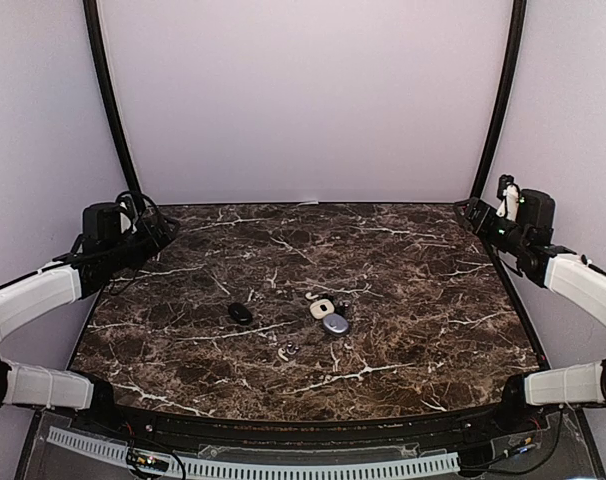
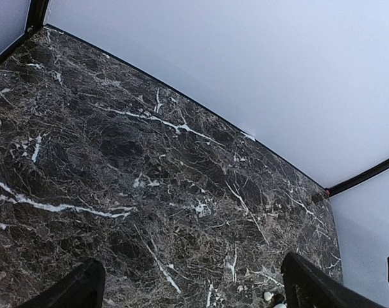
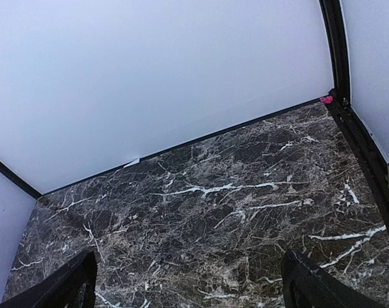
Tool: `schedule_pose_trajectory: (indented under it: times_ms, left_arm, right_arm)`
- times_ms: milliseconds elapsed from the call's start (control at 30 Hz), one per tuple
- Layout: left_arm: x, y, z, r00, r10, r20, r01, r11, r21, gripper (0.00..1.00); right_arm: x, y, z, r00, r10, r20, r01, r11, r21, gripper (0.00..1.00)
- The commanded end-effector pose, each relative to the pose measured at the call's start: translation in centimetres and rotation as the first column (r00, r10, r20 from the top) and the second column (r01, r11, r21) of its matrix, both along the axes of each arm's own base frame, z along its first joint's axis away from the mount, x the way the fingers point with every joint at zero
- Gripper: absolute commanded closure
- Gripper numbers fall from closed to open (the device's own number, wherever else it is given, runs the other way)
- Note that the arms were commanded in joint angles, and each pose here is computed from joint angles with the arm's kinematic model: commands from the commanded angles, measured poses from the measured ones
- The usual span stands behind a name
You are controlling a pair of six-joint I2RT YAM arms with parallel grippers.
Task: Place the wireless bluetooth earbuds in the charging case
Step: Pick up the charging case from the center of the board.
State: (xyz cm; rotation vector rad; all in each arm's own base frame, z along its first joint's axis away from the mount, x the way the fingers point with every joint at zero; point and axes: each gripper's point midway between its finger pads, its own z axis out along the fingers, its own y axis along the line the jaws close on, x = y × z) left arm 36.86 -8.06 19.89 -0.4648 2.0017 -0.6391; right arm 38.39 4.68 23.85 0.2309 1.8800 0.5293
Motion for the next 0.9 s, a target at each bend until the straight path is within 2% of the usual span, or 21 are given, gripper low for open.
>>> schedule_pose_trajectory:
  times_ms: [0, 133, 233, 400, 500, 700, 867]
  left_arm:
    - [-1.1, -0.5, 0.2, 0.999, -0.038, 0.034, 0.039, 0.999, -0.027, 0.01]
    - [-3.4, -2.8, -1.8, 0.985, -0.172, 0.017, 0.173, 0.979, -0.112, 0.01]
    - [-5.6, -5.6, -3.1, 0.939, -0.341, 0.053, 0.344, 0.92, -0.186, 0.01]
    - [-7.6, -7.0, -5.0, 0.907, -0.421, 0.023, 0.415, 0.882, -0.221, 0.03]
    - [-8.2, -7.5, -5.3, 0.891, -0.452, 0.037, 0.449, 0.865, -0.225, 0.08]
    - [-9.3, -8.4, -6.1, 0.861, -0.507, 0.043, 0.506, 0.844, -0.18, 0.09]
    - [-10.2, -9.3, -6.7, 0.836, -0.547, 0.045, 0.547, 0.823, -0.15, 0.09]
  right_arm:
    - [0.1, -0.5, 1.1, 0.999, -0.026, 0.021, 0.026, 1.0, 0.006, 0.0]
    - [0.0, -1.0, 0.6, 0.998, -0.058, -0.023, 0.058, 0.998, 0.006, 0.0]
    - [-0.2, -0.2, 0.1, 1.0, 0.004, -0.016, -0.004, 1.0, -0.021, 0.0]
    - [-0.7, 3.2, -1.6, 0.983, 0.174, -0.064, -0.175, 0.985, -0.007, 0.02]
    - [-1.2, 6.5, -3.3, 0.962, 0.243, -0.122, -0.253, 0.964, -0.081, 0.05]
    - [-3.5, 13.7, -6.9, 0.895, 0.396, -0.204, -0.434, 0.879, -0.199, 0.11]
    - [-7.0, 19.3, -9.9, 0.811, 0.512, -0.282, -0.579, 0.772, -0.263, 0.13]
